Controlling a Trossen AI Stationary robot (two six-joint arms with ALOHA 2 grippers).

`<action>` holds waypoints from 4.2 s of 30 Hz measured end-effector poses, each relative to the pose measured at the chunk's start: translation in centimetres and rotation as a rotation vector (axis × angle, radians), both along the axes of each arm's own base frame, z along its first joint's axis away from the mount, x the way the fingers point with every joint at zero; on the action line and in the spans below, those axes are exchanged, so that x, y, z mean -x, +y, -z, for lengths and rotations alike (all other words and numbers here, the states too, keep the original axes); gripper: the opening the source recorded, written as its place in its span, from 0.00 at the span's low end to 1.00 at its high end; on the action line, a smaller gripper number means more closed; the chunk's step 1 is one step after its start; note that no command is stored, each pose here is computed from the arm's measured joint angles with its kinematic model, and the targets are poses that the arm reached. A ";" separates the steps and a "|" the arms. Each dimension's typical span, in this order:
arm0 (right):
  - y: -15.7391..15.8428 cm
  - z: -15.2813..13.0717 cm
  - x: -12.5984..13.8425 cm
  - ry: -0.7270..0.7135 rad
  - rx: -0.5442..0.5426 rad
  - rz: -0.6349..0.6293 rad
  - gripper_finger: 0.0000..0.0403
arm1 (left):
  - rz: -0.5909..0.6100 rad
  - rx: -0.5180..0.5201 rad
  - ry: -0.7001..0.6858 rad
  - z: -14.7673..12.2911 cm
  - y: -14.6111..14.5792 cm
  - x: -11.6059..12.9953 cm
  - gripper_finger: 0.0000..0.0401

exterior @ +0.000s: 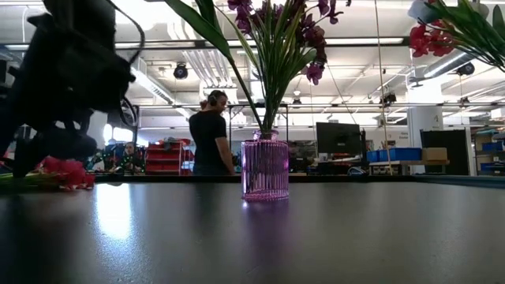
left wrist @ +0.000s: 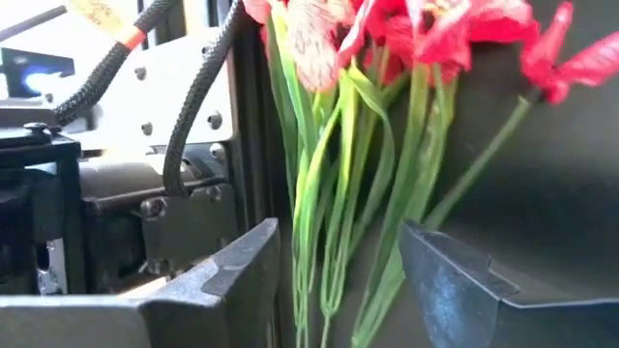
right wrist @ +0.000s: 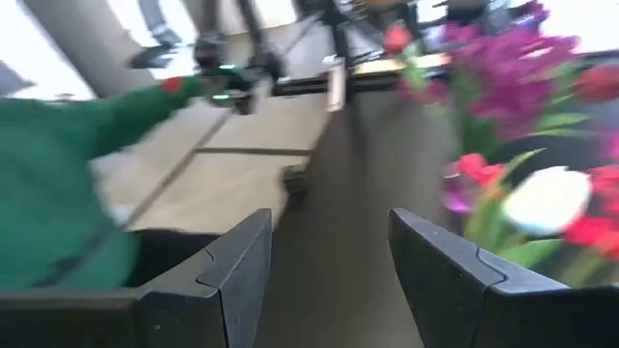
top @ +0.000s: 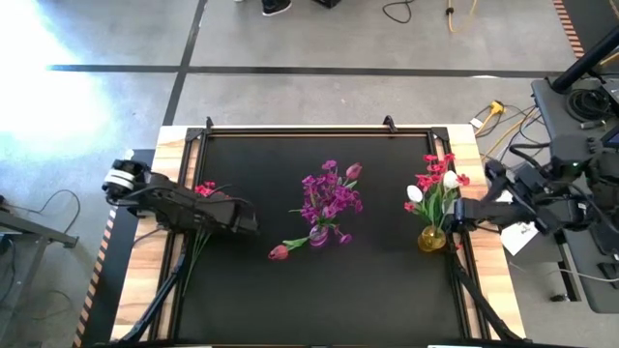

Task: Sort flowers into vase by color
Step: Put the red flowers into the yellow vase

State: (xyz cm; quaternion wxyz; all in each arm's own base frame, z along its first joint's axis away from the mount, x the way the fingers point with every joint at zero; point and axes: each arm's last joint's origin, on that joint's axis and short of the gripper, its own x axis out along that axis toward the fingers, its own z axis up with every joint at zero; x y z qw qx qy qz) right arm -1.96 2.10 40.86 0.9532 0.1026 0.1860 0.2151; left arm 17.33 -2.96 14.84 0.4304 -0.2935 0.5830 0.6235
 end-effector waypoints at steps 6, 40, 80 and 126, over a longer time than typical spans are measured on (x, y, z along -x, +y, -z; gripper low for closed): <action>0.2 0.3 0.2 0.047 -0.058 -0.058 0.50 | -0.037 0.014 0.116 1.8 1.0 -0.5 0.46; 0.1 0.1 0.0 0.035 -0.050 -0.014 0.50 | 0.187 -0.583 -0.547 -11.0 1.4 -2.1 0.00; -3.7 -3.3 -17.1 -0.411 0.211 0.197 0.50 | 1.258 -1.222 -1.415 -36.3 -4.9 -24.9 0.00; -1.1 -2.9 -10.8 -0.531 0.057 -0.155 0.02 | 1.311 -0.991 -1.119 -33.0 -3.9 -24.4 0.37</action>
